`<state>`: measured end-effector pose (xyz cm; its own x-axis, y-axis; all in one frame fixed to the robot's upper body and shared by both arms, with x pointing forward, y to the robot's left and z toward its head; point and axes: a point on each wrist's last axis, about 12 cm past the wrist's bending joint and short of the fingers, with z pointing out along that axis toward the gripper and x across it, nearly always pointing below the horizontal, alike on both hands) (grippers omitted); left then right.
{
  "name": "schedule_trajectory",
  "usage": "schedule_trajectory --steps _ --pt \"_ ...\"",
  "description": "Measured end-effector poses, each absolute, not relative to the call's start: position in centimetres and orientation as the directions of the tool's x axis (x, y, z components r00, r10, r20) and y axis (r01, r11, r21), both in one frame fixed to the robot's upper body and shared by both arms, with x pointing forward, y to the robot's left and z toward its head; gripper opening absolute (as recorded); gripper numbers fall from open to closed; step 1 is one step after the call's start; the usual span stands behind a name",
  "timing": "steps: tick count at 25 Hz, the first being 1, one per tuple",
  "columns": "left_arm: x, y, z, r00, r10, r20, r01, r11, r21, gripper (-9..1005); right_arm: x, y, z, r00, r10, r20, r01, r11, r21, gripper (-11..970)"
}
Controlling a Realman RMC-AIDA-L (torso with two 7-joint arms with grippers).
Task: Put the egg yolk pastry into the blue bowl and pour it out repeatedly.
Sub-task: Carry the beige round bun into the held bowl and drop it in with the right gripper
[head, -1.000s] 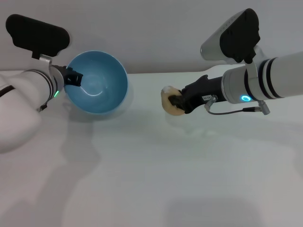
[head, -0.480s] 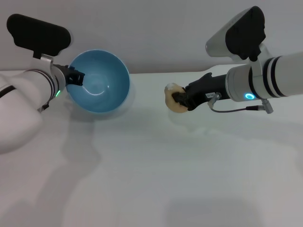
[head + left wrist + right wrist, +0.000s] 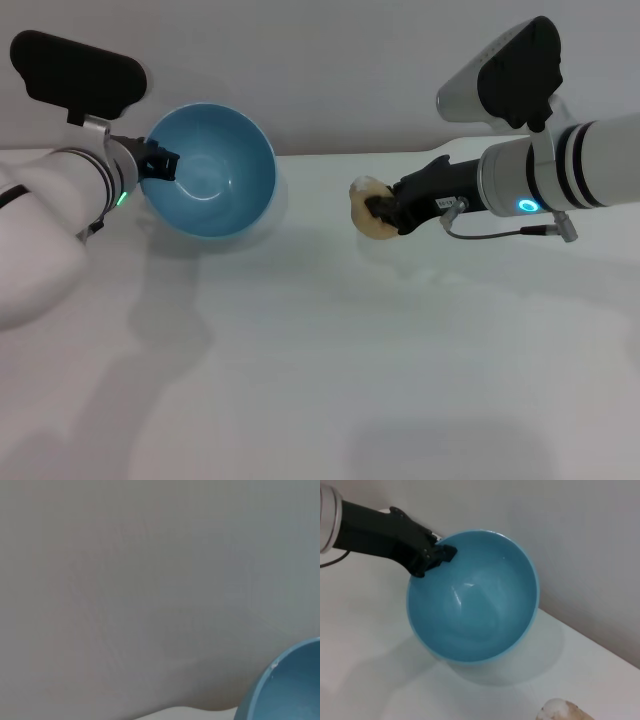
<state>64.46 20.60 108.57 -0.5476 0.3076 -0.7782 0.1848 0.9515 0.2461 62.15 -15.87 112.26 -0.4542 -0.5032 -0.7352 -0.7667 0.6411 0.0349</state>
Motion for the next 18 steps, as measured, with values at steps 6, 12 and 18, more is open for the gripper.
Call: schedule_trajectory --steps 6,12,18 --pt "64.26 20.43 108.39 -0.548 0.315 -0.775 0.193 0.949 0.249 12 62.27 -15.70 112.67 -0.440 -0.503 -0.744 -0.770 0.638 0.025 64" --pt "64.15 20.49 108.26 -0.550 0.310 -0.776 0.192 0.951 0.244 12 62.27 -15.73 112.68 -0.438 -0.504 -0.744 -0.771 0.637 0.022 63" --pt "64.01 20.53 108.15 -0.551 0.308 -0.776 0.192 0.951 0.242 13 62.28 -15.73 112.73 -0.435 -0.506 -0.744 -0.772 0.635 0.019 62"
